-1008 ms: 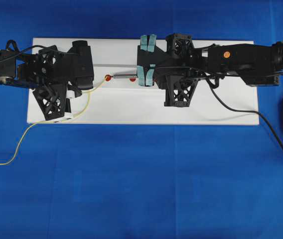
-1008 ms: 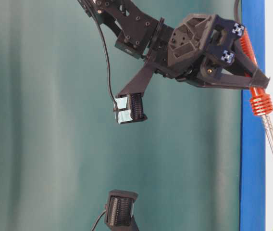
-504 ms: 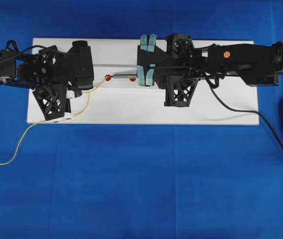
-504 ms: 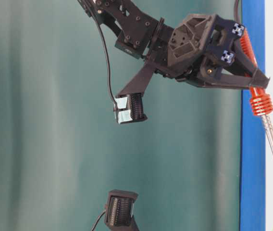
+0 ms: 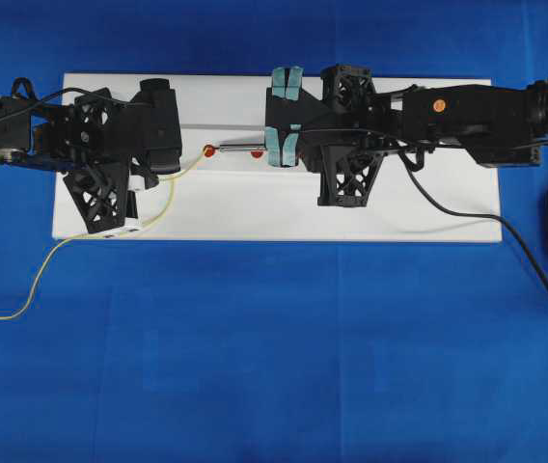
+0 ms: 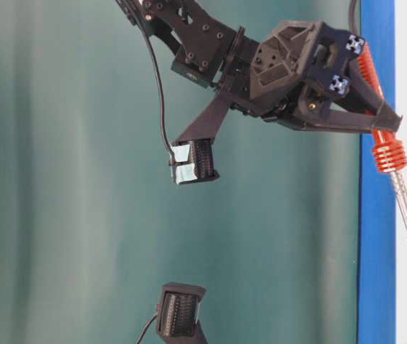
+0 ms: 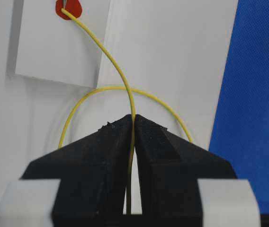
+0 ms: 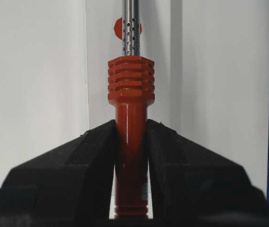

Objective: Touch the tip of the soldering iron to the tip of the solder at the mark.

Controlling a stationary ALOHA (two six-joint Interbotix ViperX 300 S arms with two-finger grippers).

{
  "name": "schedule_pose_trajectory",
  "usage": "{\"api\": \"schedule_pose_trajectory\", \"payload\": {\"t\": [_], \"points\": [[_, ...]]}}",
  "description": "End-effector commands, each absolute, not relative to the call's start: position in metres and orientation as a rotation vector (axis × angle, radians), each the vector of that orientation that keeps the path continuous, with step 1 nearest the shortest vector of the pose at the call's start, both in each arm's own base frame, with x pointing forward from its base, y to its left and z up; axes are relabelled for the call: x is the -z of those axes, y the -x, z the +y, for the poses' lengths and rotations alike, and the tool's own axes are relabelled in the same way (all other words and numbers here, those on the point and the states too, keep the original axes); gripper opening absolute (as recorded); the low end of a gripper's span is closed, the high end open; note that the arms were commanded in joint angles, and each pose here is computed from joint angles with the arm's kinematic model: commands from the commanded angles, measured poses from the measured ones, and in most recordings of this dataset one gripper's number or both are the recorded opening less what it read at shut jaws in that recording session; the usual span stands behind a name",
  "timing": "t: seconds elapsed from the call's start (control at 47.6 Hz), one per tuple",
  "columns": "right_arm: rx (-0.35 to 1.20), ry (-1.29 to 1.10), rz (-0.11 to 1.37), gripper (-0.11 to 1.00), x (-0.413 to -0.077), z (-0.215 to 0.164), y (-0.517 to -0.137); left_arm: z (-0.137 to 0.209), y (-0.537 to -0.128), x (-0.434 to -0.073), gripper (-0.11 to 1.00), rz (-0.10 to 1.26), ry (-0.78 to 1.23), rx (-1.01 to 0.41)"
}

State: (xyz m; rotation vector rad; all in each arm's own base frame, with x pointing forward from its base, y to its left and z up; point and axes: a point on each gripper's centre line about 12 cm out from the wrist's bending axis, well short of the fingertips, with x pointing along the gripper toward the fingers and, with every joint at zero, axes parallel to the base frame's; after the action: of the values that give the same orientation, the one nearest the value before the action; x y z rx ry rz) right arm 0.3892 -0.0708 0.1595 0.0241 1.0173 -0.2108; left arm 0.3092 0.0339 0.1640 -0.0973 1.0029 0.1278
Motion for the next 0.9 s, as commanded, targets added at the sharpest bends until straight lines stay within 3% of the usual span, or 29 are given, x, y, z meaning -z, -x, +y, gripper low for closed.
{"api": "schedule_pose_trajectory", "payload": {"t": [0.0,0.462,0.882], "points": [[0.212,-0.02,0.971,0.06,-0.173,-0.072,-0.396,0.034,-0.314,-0.174,0.02,0.969,0.098,-0.127],[0.213,-0.021,0.97,0.06,-0.173,-0.072,-0.396,0.034,-0.311,-0.187,0.02,0.926,0.092,-0.125],[0.212,-0.02,0.97,0.06,-0.173,-0.072,-0.396,0.028,-0.265,-0.231,0.02,0.765,0.09,-0.125]]}}
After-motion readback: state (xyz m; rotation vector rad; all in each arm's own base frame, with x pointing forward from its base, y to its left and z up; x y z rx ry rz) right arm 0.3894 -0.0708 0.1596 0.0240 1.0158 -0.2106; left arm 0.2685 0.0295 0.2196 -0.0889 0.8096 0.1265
